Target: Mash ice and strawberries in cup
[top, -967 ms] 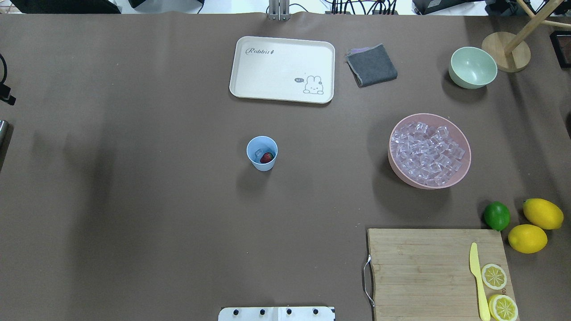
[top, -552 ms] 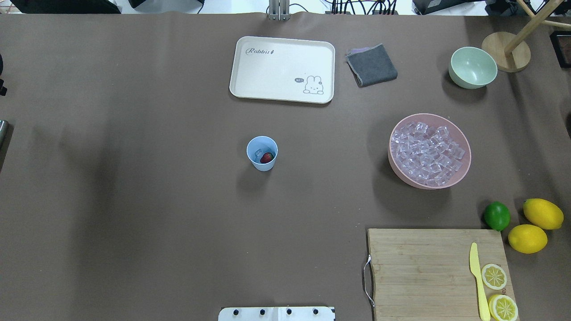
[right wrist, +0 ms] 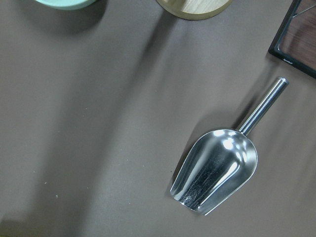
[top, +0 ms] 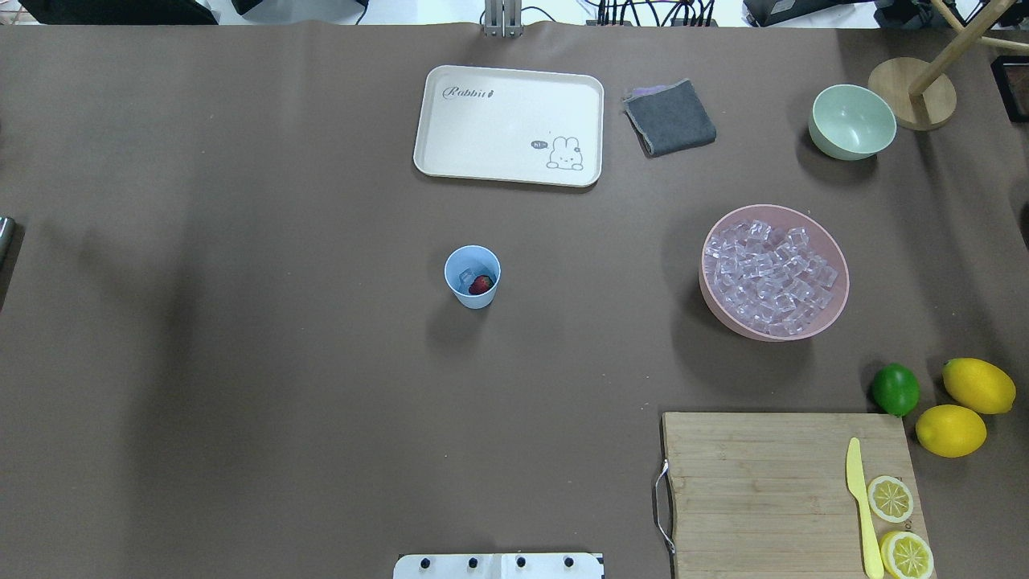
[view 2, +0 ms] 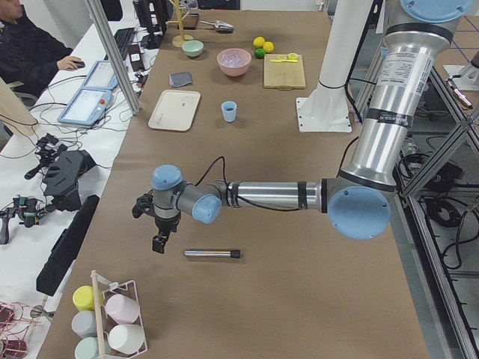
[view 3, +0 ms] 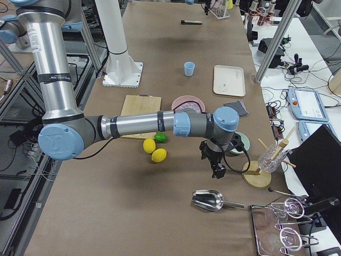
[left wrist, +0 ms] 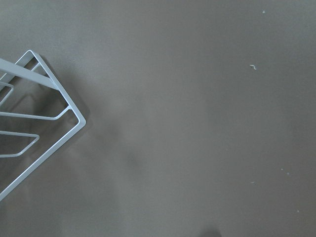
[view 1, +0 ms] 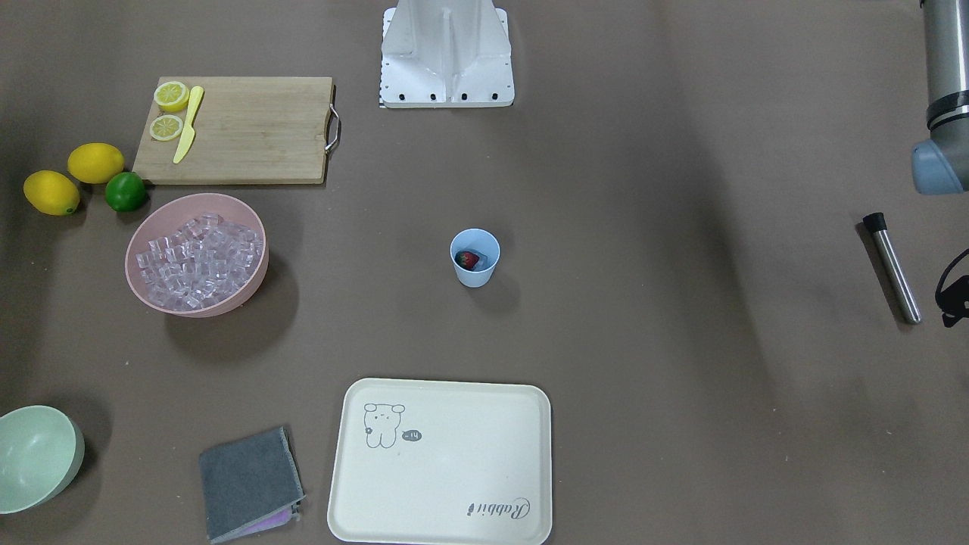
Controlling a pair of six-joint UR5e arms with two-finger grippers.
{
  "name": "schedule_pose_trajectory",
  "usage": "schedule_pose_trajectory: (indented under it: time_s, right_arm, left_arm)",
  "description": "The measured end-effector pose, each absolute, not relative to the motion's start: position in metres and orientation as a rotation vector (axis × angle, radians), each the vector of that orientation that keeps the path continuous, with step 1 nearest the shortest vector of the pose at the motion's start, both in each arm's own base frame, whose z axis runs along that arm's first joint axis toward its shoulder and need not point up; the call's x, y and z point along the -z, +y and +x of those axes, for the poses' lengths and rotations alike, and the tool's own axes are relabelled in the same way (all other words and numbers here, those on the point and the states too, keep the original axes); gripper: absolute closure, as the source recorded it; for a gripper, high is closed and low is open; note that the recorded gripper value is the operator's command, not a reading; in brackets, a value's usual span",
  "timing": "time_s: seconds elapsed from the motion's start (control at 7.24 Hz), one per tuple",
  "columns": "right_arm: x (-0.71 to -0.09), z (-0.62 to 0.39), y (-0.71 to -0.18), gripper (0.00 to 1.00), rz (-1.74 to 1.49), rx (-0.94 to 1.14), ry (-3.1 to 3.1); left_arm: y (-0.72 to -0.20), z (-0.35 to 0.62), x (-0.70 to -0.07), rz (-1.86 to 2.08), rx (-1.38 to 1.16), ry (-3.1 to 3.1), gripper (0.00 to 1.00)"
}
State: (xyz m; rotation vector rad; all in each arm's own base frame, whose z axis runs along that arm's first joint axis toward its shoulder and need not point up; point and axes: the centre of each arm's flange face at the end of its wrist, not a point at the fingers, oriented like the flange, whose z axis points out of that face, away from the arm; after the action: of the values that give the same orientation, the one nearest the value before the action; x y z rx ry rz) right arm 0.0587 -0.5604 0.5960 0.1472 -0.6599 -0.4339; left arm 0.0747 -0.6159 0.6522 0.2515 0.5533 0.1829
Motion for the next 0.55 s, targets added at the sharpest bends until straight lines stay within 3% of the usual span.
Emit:
schedule_pose_trajectory:
  time_s: [0.55]
  right_arm:
    - [-0.600,0.058,-0.558,0.01,0.139,0.439,-0.663]
  left_arm:
    - [-0.605,0.064,-0.682,0.298,-0.123,0.436,0.02]
